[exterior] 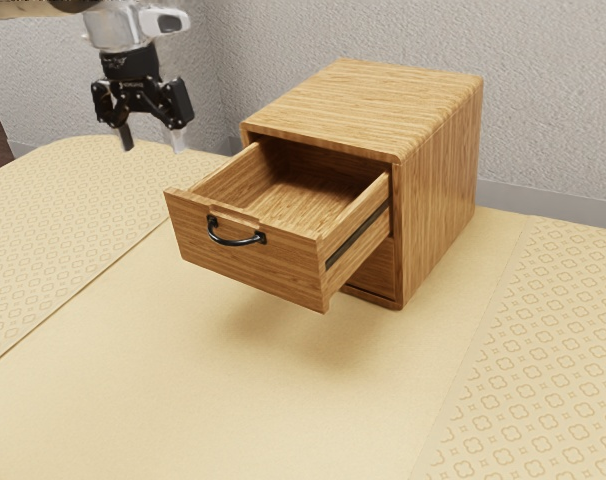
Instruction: Push the drawer handle with one arm to close the drawer
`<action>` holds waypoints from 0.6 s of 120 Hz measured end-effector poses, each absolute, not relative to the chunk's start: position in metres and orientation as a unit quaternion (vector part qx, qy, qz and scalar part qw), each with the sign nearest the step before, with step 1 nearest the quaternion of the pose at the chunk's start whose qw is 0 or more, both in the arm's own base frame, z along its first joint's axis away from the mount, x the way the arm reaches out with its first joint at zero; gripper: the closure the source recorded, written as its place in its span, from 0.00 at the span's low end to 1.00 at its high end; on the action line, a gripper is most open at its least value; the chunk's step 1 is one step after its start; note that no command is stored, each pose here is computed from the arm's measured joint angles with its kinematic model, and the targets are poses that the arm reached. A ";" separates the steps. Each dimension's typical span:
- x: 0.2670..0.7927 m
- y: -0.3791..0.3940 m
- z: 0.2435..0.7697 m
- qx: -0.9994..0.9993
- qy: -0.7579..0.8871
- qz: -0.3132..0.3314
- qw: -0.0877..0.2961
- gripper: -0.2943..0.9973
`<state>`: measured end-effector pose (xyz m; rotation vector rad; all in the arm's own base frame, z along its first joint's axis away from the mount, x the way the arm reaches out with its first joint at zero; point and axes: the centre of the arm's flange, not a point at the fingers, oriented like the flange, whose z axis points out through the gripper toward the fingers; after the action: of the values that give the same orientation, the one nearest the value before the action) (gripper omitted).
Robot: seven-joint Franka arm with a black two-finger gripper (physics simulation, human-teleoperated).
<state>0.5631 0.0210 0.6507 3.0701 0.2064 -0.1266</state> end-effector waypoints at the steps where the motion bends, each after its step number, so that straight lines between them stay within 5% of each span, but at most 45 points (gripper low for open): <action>1: 0.563 0.022 0.650 0.996 0.067 -0.041 0.031 0.23; 12: 0.533 0.022 0.649 0.997 0.067 -0.036 0.032 0.23; 40: 0.240 -0.019 0.642 0.997 0.036 0.072 0.019 0.28; 58: 0.213 -0.017 0.599 0.998 0.042 0.055 0.015 0.43; 72: 0.251 -0.024 0.569 0.999 0.042 0.006 0.011 0.55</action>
<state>0.2506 -0.0243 0.5688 3.1160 0.1309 0.0183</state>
